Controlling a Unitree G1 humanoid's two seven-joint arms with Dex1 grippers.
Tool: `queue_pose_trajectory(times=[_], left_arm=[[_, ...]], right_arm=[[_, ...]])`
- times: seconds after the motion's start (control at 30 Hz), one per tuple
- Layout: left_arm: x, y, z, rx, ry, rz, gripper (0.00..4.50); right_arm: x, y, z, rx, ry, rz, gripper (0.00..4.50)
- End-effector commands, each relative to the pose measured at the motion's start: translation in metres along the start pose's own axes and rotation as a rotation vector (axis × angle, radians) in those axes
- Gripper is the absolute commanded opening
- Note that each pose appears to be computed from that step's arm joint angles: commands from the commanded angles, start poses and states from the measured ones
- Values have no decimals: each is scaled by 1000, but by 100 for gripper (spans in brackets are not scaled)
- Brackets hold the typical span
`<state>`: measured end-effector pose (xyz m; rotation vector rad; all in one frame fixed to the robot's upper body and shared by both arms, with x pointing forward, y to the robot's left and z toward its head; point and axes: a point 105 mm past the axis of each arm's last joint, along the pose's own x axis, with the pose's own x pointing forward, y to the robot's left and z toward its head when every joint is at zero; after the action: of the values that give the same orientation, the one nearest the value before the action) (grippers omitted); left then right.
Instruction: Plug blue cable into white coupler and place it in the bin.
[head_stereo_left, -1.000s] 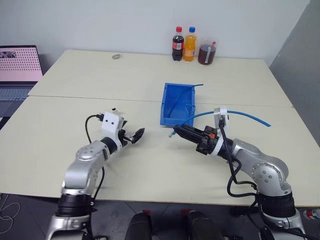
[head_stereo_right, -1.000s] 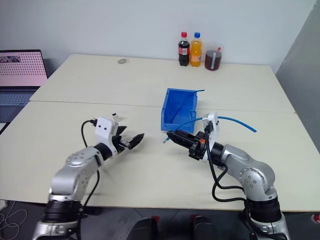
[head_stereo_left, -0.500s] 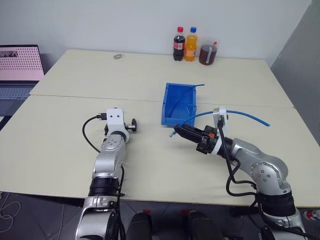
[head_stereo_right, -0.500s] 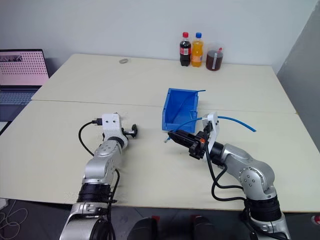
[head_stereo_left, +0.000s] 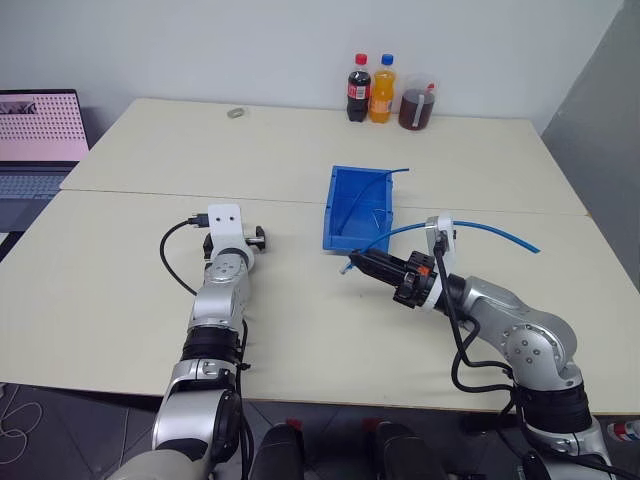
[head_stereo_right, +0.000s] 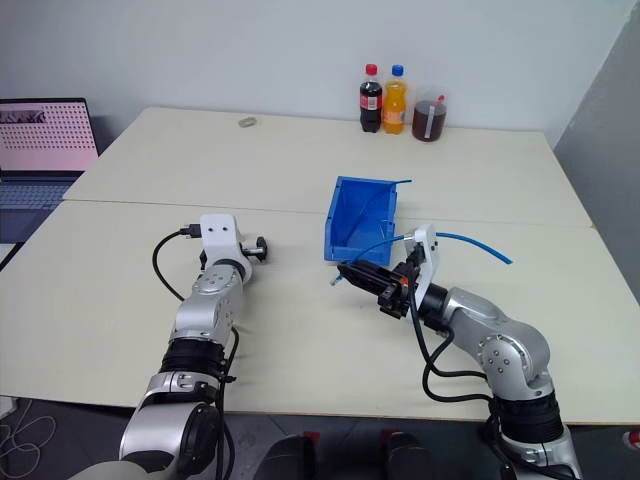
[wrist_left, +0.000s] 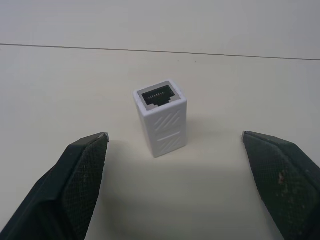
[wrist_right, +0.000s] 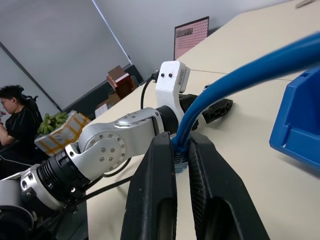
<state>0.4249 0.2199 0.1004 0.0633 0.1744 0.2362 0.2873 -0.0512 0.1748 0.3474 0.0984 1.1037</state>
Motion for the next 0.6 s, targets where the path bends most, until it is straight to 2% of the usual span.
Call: queue_pose_trajectory(times=[0.03,0.2,0.57,0.6], left_arm=[[4,4,17,-33,-47,26,450],[8,6,17,-102,-40,42,450],[13,0,22,-116,-52,24,450],[14,0,22,-116,-52,24,414]], right_arm=[[-1,5,11,-37,-35,18,6],[0,5,10,-37,-35,18,6],[0,6,10,-34,-37,16,6],[0,6,10,-34,-37,16,6]])
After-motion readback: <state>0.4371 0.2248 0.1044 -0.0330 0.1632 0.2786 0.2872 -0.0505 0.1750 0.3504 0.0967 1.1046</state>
